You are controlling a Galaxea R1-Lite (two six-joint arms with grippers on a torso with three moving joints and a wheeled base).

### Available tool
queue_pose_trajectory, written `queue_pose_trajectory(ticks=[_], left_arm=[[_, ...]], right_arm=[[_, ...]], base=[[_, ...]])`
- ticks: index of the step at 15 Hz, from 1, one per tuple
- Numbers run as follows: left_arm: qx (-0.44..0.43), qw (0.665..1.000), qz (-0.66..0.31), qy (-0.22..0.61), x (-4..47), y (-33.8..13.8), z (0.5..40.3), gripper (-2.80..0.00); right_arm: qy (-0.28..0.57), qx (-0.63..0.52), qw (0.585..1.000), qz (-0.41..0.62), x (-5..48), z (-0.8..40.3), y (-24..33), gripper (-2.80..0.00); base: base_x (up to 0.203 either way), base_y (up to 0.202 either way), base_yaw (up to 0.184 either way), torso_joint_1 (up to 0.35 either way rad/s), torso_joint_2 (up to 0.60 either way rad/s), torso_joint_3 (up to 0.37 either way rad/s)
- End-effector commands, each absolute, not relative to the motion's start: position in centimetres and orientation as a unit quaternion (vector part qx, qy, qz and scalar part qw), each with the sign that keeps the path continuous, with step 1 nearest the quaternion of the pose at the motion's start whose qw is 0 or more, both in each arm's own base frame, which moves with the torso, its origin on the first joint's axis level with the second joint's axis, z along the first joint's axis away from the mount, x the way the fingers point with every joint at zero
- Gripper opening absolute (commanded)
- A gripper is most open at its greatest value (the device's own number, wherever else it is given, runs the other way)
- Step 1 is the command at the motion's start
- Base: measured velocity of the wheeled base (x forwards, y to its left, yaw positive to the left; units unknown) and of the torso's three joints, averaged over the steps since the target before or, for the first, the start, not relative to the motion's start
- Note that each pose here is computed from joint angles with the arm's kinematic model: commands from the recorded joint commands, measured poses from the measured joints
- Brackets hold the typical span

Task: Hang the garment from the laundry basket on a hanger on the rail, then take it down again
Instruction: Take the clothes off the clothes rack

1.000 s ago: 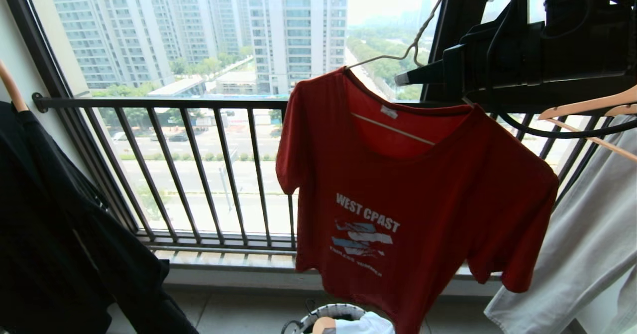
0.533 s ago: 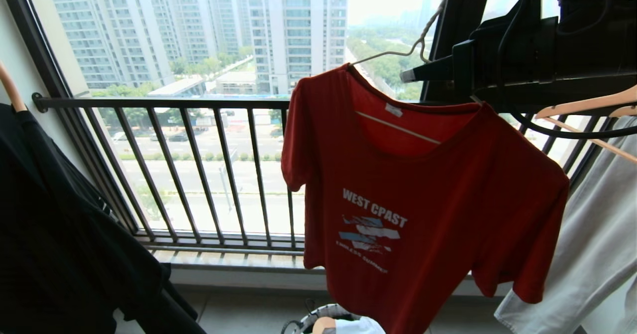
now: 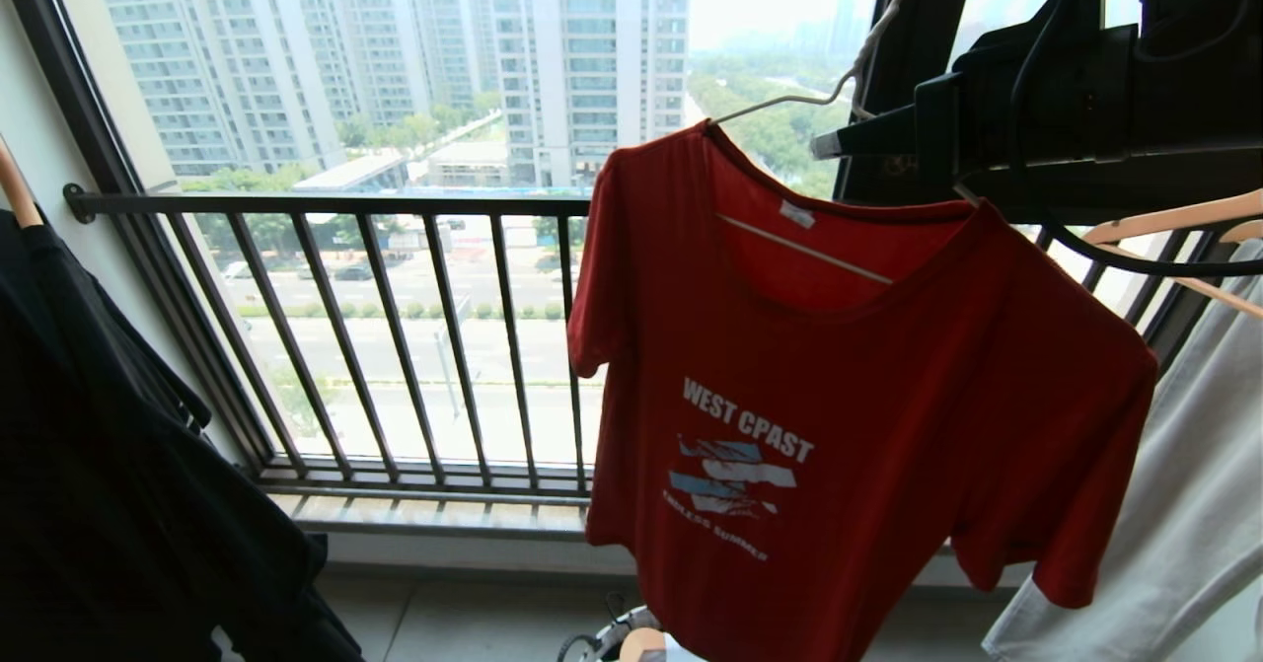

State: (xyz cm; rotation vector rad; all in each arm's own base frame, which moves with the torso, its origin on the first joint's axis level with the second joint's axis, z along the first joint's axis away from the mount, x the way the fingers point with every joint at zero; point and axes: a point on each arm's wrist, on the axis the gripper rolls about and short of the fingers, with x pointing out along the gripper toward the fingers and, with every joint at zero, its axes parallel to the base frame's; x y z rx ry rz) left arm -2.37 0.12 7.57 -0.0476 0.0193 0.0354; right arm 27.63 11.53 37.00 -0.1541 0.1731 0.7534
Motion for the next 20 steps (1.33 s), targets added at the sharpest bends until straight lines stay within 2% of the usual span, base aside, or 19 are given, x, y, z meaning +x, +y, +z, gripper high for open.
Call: queue_pose_trajectory(ticks=[1,18,20], left_arm=[[-0.024,1.0,0.018,0.01,-2.4,0.1,7.6,-2.8],[-0.024,1.0,0.018,0.01,-2.4,0.1,7.6,-2.8],[-0.024,1.0,0.018,0.01,-2.4,0.1,7.6,-2.8]], right_arm=[[0.079,-0.076,0.924,0.365,27.1,37.4,11.3,-2.8],[0.033,-0.078,0.929,0.361,23.1,39.9,9.8,-2.8],[0.047,-0.077,0.928,0.363,22.4,39.2,9.5,-2.8]], base=[[0.0,0.0,0.0,0.0,0.0,0.0],[0.0,0.0,0.0,0.0,0.0,0.0],[0.0,0.0,0.0,0.0,0.0,0.0]])
